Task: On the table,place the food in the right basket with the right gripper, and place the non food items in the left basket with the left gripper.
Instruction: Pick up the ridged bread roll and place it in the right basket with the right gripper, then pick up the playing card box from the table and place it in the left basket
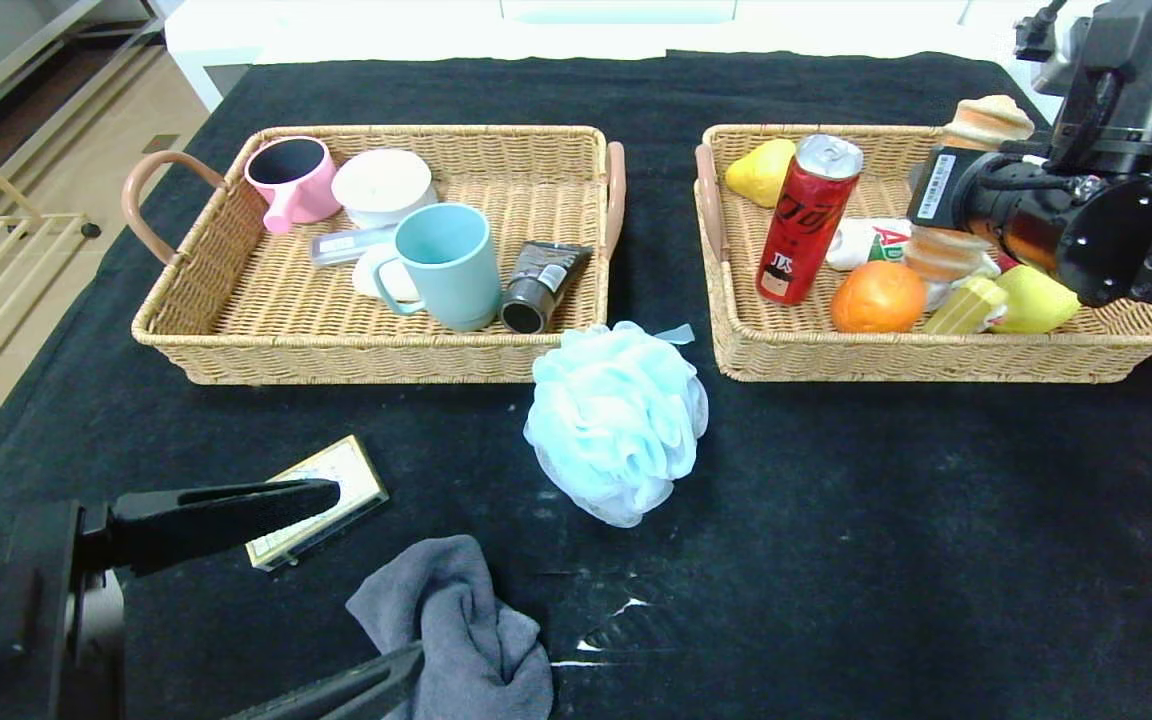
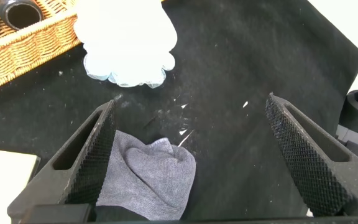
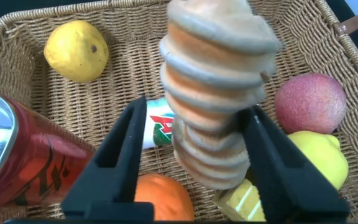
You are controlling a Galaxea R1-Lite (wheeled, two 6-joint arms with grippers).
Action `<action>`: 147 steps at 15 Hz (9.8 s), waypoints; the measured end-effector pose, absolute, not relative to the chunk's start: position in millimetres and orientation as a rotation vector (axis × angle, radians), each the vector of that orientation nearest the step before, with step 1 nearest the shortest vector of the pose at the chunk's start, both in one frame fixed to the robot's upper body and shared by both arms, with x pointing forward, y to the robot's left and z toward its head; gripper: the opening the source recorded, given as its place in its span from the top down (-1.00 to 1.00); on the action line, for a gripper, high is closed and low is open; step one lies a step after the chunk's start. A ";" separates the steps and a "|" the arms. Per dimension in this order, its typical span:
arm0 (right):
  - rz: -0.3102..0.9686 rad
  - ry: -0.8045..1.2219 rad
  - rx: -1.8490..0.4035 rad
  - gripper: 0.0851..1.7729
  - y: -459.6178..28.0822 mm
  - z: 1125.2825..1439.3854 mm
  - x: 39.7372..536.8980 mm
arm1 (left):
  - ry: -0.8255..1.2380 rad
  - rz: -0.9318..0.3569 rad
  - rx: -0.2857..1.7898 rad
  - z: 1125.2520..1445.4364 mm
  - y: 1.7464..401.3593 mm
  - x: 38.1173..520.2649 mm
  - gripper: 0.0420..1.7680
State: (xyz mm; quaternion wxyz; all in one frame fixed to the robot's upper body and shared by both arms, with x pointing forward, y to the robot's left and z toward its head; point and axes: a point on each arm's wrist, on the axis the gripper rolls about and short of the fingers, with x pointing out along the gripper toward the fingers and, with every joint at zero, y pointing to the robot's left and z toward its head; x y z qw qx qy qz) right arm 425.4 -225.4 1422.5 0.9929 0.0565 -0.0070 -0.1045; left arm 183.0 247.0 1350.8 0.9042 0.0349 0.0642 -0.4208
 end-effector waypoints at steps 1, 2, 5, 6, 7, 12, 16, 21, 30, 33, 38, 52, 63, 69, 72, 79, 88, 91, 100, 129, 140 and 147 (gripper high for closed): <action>-0.208 -0.012 0.112 -0.33 -224.8 1421.9 425.3 | 0.134 -0.870 0.072 1350.6 246.9 183.0 -0.94; -0.206 -0.012 0.113 -0.40 -224.6 1421.8 425.2 | 0.134 -0.870 0.072 1350.5 246.9 183.0 -0.94; -0.206 -0.012 0.114 -0.56 -224.6 1422.0 424.6 | 0.135 -0.869 0.073 1350.3 246.9 183.1 -0.94; -0.204 -0.012 0.114 -0.61 -224.3 1422.4 423.5 | 0.135 -0.870 0.073 1350.3 246.9 183.1 -0.94; -0.201 -0.012 0.114 -0.64 -223.6 1422.9 422.1 | 0.136 -0.870 0.073 1350.3 246.8 183.1 -0.94; -0.174 0.008 0.103 -0.77 -218.2 1419.7 409.6 | 0.137 -0.870 0.073 1350.1 246.7 183.3 -0.94; -0.167 0.033 0.081 -0.84 -220.9 1415.8 396.8 | 0.140 -0.869 0.076 1349.5 246.4 183.6 -0.94; -0.052 0.126 0.034 -0.88 -218.3 1400.0 363.9 | 0.140 -0.870 0.077 1349.2 246.6 183.4 -0.94; 0.577 0.265 -0.007 -0.91 -196.0 1359.3 266.0 | 0.151 -0.860 0.091 1347.9 246.5 184.0 -0.94; 0.764 0.269 -0.073 -0.91 -199.0 1349.6 246.1 | 0.147 -0.858 0.095 1348.3 246.8 183.8 -0.94; 0.889 0.138 -0.061 -0.91 -199.6 1341.6 244.1 | 0.152 -0.846 0.104 1347.2 246.2 184.8 -0.94; 0.892 0.084 -0.099 -0.92 -208.1 1289.9 274.1 | 0.186 -0.783 0.130 1341.5 240.8 193.0 -0.94; 0.882 0.075 -0.098 -0.93 -210.0 1291.8 273.6 | 0.353 -0.557 0.172 1361.1 267.6 203.9 -0.94; 0.870 0.069 -0.093 -0.93 -211.5 1293.9 275.1 | 0.543 -0.454 0.385 1392.1 291.4 202.5 -0.94; 0.860 0.065 -0.091 -0.93 -213.4 1295.0 276.5 | 0.625 -0.396 0.462 1388.3 297.3 230.8 -0.94; 0.856 0.062 -0.089 -0.93 -213.9 1296.0 277.3 | 0.763 -0.437 0.600 1361.1 296.6 268.8 -0.94; 0.848 0.065 -0.090 -0.93 -214.7 1295.5 279.6 | 0.731 -0.392 0.627 1344.5 294.1 317.4 -0.94; 0.842 0.064 -0.089 -0.93 -215.7 1296.0 280.5 | 0.762 -0.381 0.638 1338.1 293.3 325.2 -0.94; 0.834 0.061 -0.088 -0.93 -216.8 1296.9 282.1 | 0.763 -0.386 0.623 1328.4 290.8 338.5 -0.94; 0.837 0.088 -0.096 -0.93 -214.5 1290.2 285.5 | 0.771 -0.407 0.630 1325.0 286.4 334.4 -0.14; 0.850 0.076 -0.094 -0.93 -213.7 1292.8 280.8 | 0.639 -0.313 0.404 1363.2 289.4 305.2 -0.13; 0.851 0.071 -0.092 -0.93 -214.1 1294.1 280.0 | 0.463 -0.305 0.173 1403.0 287.4 312.8 -0.13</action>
